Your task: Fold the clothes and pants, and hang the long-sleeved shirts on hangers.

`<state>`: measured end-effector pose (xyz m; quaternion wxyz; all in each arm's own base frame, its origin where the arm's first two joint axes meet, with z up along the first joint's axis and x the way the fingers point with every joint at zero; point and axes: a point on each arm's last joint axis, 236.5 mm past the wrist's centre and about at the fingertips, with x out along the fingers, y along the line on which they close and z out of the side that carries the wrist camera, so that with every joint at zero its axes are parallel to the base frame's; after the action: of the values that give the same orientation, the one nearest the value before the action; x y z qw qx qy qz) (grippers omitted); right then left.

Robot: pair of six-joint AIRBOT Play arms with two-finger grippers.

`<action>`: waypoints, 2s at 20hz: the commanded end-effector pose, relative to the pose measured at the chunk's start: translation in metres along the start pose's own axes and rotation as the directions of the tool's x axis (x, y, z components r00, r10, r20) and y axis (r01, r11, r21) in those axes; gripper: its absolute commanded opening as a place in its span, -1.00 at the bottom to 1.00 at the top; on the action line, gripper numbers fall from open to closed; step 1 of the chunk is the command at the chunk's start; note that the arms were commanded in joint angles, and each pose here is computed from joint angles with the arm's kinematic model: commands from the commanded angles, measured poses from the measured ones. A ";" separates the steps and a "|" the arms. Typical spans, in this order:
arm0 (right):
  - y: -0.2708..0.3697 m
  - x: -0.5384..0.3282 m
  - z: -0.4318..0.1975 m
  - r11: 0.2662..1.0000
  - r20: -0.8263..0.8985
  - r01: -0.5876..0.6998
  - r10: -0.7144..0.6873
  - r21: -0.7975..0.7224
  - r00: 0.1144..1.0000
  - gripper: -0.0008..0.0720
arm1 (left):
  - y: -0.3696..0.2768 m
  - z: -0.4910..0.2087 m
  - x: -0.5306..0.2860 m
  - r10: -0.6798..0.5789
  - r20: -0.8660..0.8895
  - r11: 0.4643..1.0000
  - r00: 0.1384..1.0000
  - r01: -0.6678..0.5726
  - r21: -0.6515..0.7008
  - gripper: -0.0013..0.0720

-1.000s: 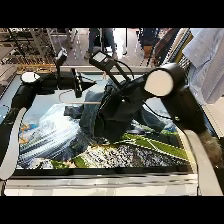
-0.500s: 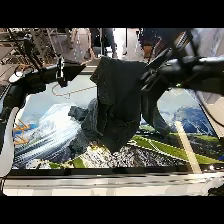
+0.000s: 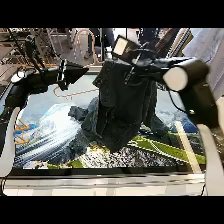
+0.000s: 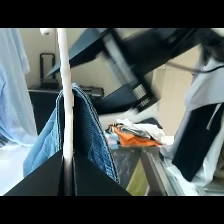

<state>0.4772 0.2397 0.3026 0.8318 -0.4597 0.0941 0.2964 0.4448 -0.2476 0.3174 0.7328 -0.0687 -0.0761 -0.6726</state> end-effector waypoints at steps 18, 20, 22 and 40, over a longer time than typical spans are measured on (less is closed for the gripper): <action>0.004 0.034 -0.087 0.938 -0.256 0.081 0.009 0.338 0.967 -0.90 | 0.076 -0.062 -0.177 0.555 -0.745 0.325 0.370 -0.921 -0.216 0.61; -0.027 0.023 -0.095 0.900 -0.278 0.187 -0.077 0.394 0.957 -0.90 | 0.045 -0.094 -0.143 0.439 -0.777 0.429 0.451 -0.865 -0.259 0.23; -0.048 0.013 -0.103 0.851 -0.300 0.259 -0.127 0.456 0.945 -0.90 | 0.018 -0.130 -0.089 0.346 -0.739 0.459 0.578 -0.791 -0.403 0.26; -0.063 -0.038 -0.078 0.823 -0.245 0.252 -0.141 0.510 0.959 -0.90 | 0.006 -0.290 0.037 0.560 -0.669 0.184 0.488 -0.861 -0.474 -0.14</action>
<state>0.5019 0.1342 0.3056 0.9362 -0.2471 0.2204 0.1181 0.4495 -0.3482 0.0430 0.8543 -0.2470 0.3966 -0.2277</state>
